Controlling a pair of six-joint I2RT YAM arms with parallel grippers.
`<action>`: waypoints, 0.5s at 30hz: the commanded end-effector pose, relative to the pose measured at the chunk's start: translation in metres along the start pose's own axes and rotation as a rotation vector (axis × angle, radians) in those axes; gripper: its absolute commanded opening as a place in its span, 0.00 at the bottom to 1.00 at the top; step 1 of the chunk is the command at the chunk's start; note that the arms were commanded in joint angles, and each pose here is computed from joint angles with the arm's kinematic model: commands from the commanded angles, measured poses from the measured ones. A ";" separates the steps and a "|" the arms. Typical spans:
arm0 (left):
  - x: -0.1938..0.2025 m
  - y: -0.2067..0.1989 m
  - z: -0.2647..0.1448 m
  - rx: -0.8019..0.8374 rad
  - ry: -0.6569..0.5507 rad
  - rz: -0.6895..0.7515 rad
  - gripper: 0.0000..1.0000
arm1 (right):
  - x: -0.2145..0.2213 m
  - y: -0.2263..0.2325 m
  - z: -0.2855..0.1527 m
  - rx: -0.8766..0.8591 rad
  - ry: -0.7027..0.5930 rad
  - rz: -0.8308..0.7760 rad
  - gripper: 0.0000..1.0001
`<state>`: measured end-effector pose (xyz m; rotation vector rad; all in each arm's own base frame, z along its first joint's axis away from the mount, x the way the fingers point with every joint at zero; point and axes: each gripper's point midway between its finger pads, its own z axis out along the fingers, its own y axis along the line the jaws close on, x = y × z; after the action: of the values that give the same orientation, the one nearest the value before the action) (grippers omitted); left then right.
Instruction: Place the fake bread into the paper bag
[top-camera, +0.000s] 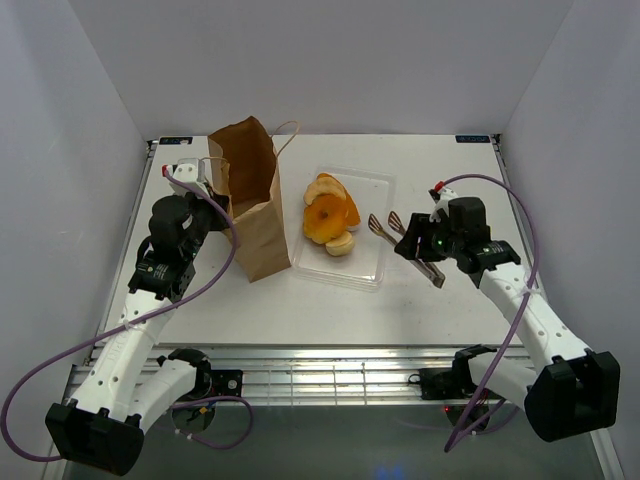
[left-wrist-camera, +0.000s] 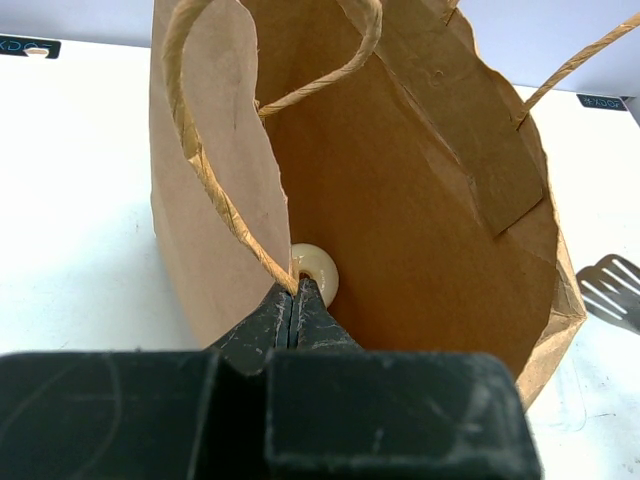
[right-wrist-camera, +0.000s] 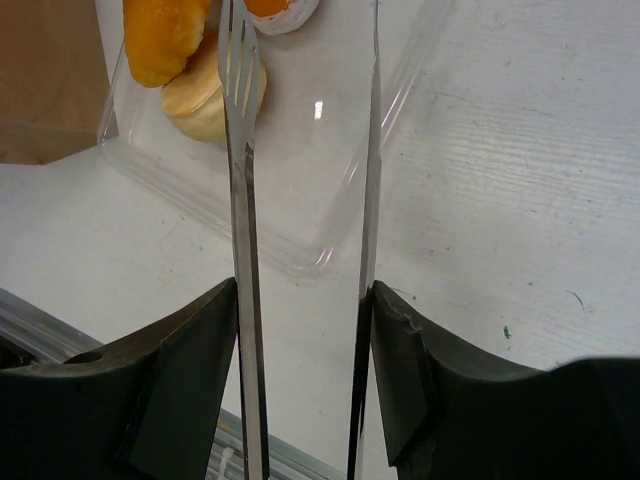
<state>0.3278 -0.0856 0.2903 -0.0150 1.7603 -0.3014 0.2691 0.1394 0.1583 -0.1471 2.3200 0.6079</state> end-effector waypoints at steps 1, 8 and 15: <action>0.001 -0.004 -0.003 0.020 0.003 0.006 0.00 | -0.025 0.013 0.006 -0.108 -0.096 -0.003 0.60; 0.002 -0.005 -0.002 0.022 0.008 0.009 0.00 | -0.033 0.001 0.028 -0.124 -0.093 0.060 0.61; 0.002 -0.005 -0.003 0.021 0.006 0.010 0.00 | -0.040 0.002 0.049 -0.186 -0.064 0.087 0.60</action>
<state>0.3274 -0.0874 0.2903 -0.0096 1.7606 -0.3054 0.3109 0.1489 0.1323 -0.0662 2.3139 0.7857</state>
